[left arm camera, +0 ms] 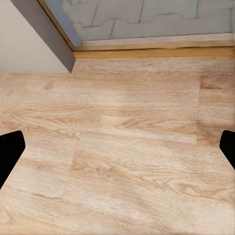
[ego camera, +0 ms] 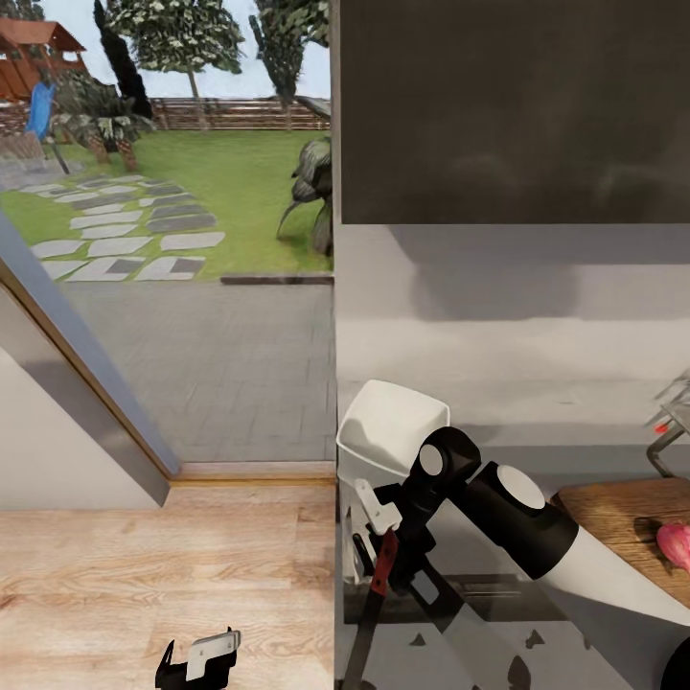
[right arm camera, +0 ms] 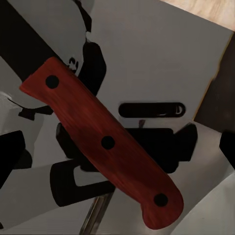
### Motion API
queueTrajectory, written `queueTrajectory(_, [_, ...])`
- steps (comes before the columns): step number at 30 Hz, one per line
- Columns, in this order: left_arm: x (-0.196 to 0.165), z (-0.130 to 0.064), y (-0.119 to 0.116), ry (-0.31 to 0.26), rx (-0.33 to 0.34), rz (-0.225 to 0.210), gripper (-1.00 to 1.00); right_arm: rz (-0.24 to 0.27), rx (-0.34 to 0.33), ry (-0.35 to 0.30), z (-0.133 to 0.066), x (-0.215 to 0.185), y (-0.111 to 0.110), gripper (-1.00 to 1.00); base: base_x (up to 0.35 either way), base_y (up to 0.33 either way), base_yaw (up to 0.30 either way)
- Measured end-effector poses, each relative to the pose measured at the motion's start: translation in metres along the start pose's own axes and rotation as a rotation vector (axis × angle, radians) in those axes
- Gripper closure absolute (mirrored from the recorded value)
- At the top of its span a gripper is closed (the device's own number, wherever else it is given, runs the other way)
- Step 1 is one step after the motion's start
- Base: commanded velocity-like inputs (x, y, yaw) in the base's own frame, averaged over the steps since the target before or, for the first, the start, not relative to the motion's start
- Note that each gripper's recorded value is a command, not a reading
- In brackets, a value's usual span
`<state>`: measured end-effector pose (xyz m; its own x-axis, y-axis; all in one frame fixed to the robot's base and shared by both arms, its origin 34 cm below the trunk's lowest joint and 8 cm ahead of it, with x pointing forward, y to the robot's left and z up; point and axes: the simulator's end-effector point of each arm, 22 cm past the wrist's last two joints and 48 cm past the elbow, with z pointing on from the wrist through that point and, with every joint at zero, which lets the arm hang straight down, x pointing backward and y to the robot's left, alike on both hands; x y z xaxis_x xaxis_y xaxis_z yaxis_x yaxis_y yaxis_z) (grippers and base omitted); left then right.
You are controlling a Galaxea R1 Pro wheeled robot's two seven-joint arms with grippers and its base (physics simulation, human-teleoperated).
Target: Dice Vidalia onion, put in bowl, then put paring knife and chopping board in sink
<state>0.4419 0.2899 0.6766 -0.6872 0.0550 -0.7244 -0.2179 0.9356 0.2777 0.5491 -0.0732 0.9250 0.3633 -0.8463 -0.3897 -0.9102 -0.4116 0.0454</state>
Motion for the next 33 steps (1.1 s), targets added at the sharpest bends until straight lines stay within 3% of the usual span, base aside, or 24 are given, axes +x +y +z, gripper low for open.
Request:
queueTrajectory(7, [0.002,0.0,0.0,0.004,0.0,0.002,-1.0,0.001,0.003,0.028,0.002,0.007,-0.002,-1.0,0.0,0.0,0.0])
queueTrajectory(33, [0.016,-0.001,-0.001,0.032,0.002,0.012,-1.0,-0.002,-0.029,0.018,0.019,0.004,0.0,-1.0,0.0,0.0,0.0])
